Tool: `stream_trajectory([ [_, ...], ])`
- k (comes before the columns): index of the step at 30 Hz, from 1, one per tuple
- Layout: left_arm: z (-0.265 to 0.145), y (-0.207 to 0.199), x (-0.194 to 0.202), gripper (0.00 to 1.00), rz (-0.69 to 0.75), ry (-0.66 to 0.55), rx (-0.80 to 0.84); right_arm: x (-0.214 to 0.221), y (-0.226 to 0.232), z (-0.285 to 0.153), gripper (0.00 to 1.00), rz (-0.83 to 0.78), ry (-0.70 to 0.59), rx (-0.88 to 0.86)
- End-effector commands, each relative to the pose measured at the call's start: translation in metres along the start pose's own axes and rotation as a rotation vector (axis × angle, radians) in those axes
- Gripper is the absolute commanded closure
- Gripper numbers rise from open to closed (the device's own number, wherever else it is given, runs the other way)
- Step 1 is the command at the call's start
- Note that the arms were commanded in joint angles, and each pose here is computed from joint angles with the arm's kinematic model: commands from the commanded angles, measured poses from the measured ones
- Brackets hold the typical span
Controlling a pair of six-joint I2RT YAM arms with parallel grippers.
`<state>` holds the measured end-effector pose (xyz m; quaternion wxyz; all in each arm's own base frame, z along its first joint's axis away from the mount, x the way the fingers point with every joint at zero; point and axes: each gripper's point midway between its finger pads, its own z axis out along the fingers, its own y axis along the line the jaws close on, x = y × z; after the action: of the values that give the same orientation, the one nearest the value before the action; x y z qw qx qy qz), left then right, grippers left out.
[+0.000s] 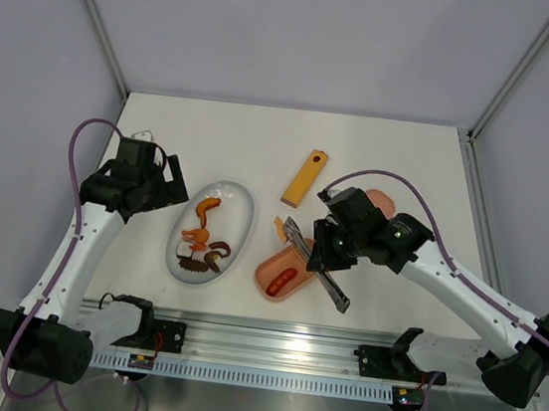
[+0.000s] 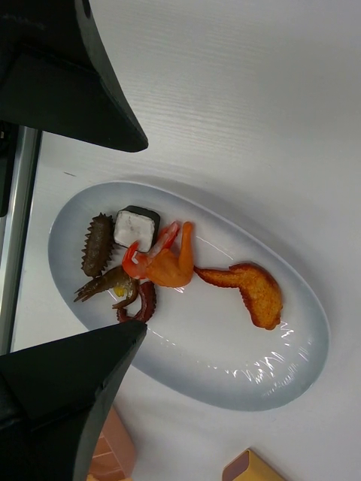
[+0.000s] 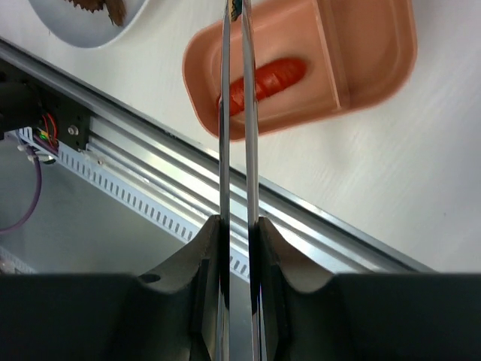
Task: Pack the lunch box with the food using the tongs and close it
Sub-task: Place the fake food in the packing box.
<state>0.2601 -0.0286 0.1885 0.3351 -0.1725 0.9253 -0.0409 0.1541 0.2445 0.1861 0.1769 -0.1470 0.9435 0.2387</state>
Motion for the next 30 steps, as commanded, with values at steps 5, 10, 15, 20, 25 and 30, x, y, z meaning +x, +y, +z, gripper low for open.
stream_trajectory([
  [5,-0.002,-0.01,-0.016,0.01,-0.012,-0.038,0.04,0.032,-0.03,-0.033,1.0,0.082,-0.006,0.091],
  [10,-0.004,-0.011,-0.017,0.01,-0.014,-0.041,0.042,0.046,-0.042,-0.039,1.0,0.143,0.006,0.139],
  [15,-0.004,-0.011,-0.016,0.01,-0.016,-0.035,0.046,0.053,-0.05,-0.037,1.0,0.163,0.007,0.163],
  [20,-0.004,-0.014,-0.017,0.01,-0.021,-0.035,0.058,0.053,-0.052,-0.029,1.0,0.148,0.014,0.171],
  [25,-0.004,-0.015,-0.017,0.01,-0.021,-0.034,0.059,0.051,-0.052,-0.017,1.0,0.108,0.043,0.172],
  [30,-0.003,-0.014,-0.017,0.01,-0.02,-0.032,0.053,0.049,-0.051,-0.01,1.0,0.069,0.059,0.165],
])
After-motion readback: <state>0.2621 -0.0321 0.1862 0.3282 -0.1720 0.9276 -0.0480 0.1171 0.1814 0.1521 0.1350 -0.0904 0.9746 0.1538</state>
